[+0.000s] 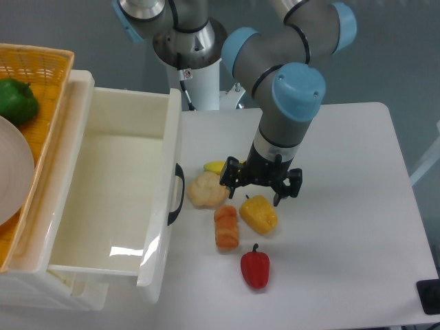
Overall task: Pick up the square bread
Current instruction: 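Move the gripper over the orange rectangular bread piece, then lower the gripper onto the orange bread and close the fingers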
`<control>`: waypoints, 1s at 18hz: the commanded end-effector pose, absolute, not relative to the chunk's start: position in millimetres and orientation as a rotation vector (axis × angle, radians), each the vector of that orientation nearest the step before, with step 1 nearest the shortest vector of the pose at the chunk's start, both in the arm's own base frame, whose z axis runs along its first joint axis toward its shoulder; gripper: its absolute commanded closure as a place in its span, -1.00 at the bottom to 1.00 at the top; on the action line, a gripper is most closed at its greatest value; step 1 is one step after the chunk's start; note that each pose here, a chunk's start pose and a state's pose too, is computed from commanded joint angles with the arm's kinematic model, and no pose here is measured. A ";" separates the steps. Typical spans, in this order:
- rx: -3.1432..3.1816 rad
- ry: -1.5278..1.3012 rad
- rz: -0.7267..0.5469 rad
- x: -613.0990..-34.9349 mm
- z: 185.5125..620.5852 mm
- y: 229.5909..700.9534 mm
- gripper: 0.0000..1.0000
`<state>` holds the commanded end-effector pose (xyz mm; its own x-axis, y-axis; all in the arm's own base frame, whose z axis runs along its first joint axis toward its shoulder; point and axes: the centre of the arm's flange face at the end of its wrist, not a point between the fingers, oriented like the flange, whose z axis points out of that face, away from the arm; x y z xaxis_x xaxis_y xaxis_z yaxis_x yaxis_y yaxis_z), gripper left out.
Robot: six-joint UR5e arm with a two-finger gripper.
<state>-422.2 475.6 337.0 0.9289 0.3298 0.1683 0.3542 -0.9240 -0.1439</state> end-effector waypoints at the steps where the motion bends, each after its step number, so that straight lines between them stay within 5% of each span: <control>1: -2.916 -0.533 -0.215 -421.6 333.7 475.3 -1.00; 18: -3.054 -0.468 -0.287 -410.3 240.8 510.8 -1.00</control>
